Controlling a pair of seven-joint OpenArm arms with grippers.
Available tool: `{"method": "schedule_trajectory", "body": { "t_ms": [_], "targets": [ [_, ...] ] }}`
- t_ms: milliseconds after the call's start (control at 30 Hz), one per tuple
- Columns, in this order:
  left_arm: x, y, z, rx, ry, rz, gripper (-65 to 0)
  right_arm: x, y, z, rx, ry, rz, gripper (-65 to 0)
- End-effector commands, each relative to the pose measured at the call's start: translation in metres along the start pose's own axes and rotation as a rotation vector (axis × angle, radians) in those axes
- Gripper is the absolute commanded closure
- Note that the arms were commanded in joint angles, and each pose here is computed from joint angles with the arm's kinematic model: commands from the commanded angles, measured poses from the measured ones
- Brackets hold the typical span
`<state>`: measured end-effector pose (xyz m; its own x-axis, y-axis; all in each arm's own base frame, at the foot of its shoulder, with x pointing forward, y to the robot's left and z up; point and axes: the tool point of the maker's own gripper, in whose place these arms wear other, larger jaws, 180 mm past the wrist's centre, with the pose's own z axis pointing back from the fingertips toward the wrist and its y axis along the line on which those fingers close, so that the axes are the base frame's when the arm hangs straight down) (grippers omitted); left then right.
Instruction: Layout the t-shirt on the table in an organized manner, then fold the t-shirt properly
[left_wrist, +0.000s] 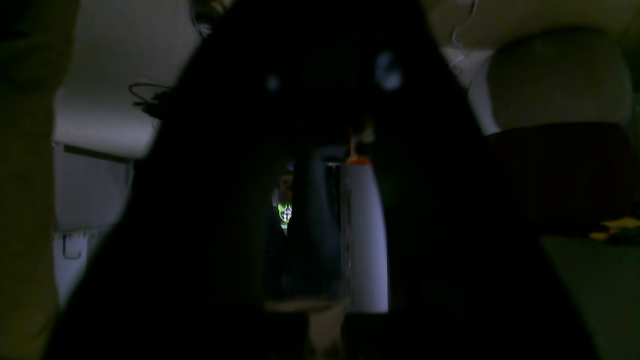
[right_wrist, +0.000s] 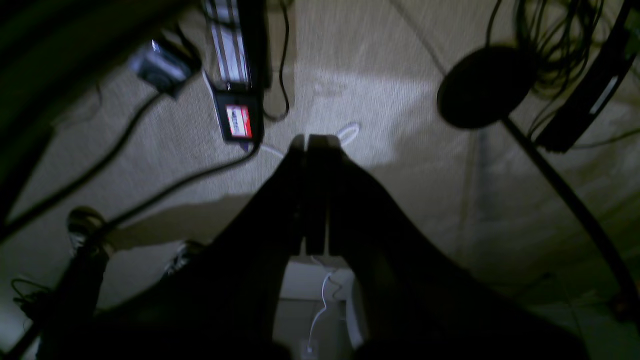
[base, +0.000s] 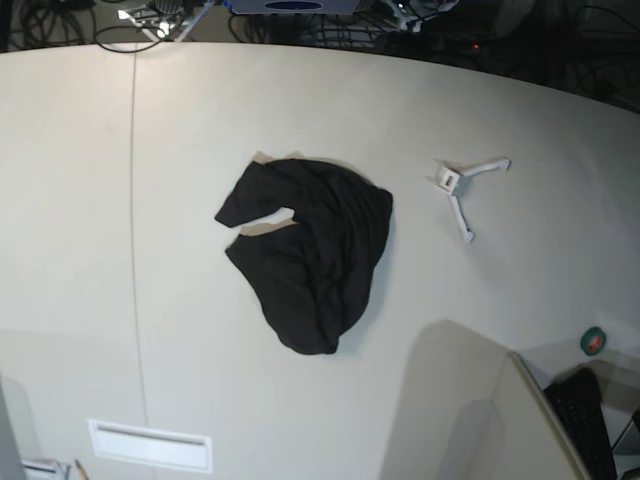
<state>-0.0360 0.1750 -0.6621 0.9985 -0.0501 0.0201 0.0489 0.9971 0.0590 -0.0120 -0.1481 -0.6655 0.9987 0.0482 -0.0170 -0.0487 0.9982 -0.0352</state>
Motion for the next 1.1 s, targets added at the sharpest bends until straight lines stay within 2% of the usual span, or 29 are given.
{"method": "schedule_trajectory", "body": {
  "t_ms": [0, 200, 833, 1067],
  "targets": [
    [-0.005, -0.001, 0.0, -0.001, 0.008, -0.013, -0.2, -0.008, -0.002, 0.0, -0.005, 0.015, 0.001, 0.0],
    [-0.005, -0.001, 0.0, 0.0, 0.008, -0.003, -0.2, 0.008, -0.004, 0.0, -0.008, -0.01, -0.005, 0.0],
    [-0.006, -0.001, 0.0, -0.001, 0.011, -0.011, -0.2, 0.016, -0.002, 0.0, -0.005, -0.024, -0.001, 0.0],
    [0.012, 0.0, -0.001, 0.0, -0.015, -0.011, 0.0, 0.016, -0.002, 0.0, -0.005, -0.024, -0.004, 0.0]
  ]
}}
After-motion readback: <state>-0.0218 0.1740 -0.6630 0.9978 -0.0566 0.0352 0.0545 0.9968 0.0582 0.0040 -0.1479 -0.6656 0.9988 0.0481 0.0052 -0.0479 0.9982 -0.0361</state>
